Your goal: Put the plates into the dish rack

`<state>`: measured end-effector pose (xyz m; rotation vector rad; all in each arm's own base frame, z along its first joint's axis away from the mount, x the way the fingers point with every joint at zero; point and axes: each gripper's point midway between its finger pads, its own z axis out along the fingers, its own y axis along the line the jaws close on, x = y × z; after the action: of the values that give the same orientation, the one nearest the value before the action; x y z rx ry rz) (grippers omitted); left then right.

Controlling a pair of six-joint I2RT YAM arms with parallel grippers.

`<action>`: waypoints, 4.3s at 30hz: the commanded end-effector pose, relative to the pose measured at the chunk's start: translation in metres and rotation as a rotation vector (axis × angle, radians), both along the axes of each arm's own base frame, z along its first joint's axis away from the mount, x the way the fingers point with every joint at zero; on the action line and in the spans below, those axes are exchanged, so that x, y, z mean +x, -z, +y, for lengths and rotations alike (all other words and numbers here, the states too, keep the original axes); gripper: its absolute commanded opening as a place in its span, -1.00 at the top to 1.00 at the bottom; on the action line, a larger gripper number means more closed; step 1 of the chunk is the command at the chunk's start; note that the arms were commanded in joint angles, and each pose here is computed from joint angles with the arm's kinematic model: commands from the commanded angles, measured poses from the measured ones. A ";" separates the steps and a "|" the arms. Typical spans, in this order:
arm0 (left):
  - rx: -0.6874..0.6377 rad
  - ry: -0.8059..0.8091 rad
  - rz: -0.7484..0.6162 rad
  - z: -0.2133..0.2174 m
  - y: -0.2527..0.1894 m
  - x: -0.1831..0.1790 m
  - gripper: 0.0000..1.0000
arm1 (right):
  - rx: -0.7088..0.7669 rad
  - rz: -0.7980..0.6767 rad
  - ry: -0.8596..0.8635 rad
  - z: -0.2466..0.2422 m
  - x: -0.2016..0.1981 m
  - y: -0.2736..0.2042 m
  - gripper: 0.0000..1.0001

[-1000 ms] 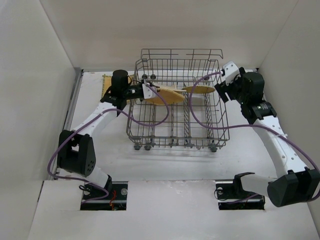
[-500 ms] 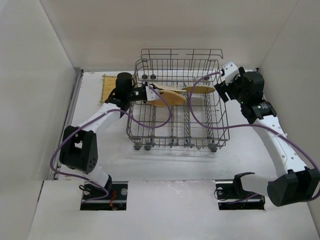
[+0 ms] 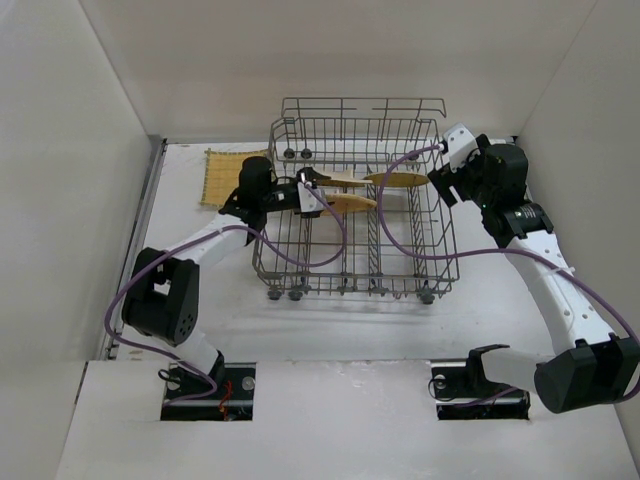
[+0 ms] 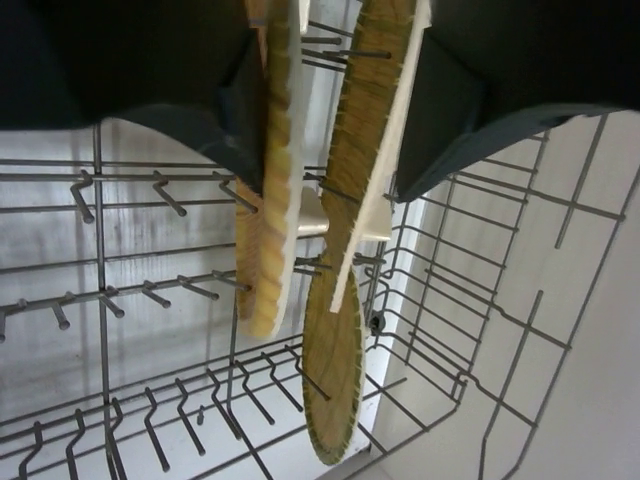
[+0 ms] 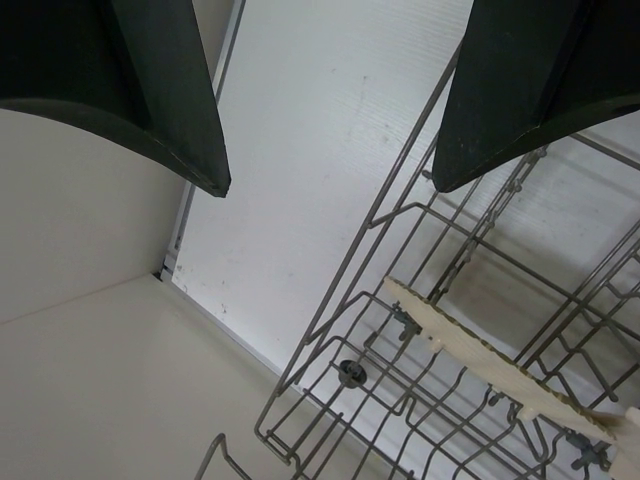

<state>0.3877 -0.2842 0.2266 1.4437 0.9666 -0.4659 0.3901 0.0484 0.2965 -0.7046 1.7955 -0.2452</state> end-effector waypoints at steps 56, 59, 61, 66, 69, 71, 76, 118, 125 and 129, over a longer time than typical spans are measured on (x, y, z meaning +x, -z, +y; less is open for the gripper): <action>-0.948 -1.165 1.489 0.350 0.062 0.021 -1.00 | 0.070 -0.113 -0.084 0.038 -0.022 -0.051 -0.77; -0.943 -1.170 1.539 0.351 0.082 0.027 -1.00 | 0.069 -0.079 -0.049 0.027 -0.019 -0.036 -0.79; -0.945 -1.174 1.558 0.354 0.092 0.033 -1.00 | 0.081 -0.050 0.003 0.011 -0.017 -0.027 -0.80; -0.928 -1.175 1.586 0.353 0.110 0.052 -1.00 | 0.173 0.026 0.197 -0.048 -0.007 -0.007 -0.80; -0.931 -1.175 1.597 0.354 0.117 0.064 -0.99 | 0.235 0.059 0.301 -0.083 -0.004 0.002 -0.79; -0.935 -1.168 1.595 0.353 0.120 0.073 -0.95 | 0.279 0.083 0.358 -0.101 -0.003 0.007 -0.79; -0.942 -1.152 1.609 0.352 0.127 0.094 -0.72 | 0.361 0.122 0.452 -0.133 -0.003 0.017 -0.77; -0.954 -1.098 1.771 0.335 0.184 0.145 0.97 | 0.454 0.156 0.559 -0.161 0.008 -0.011 -0.76; -1.043 -1.182 1.604 0.374 0.129 0.132 1.00 | 0.468 0.161 0.504 -0.142 0.016 -0.009 -0.75; -1.091 -1.217 1.508 0.398 0.095 0.123 1.00 | 0.470 0.161 0.444 -0.122 0.023 -0.011 -0.75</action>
<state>0.5084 0.0828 0.0657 -0.9208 2.1145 -1.0108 0.3984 -0.0881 0.2851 0.0605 2.1298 -0.0845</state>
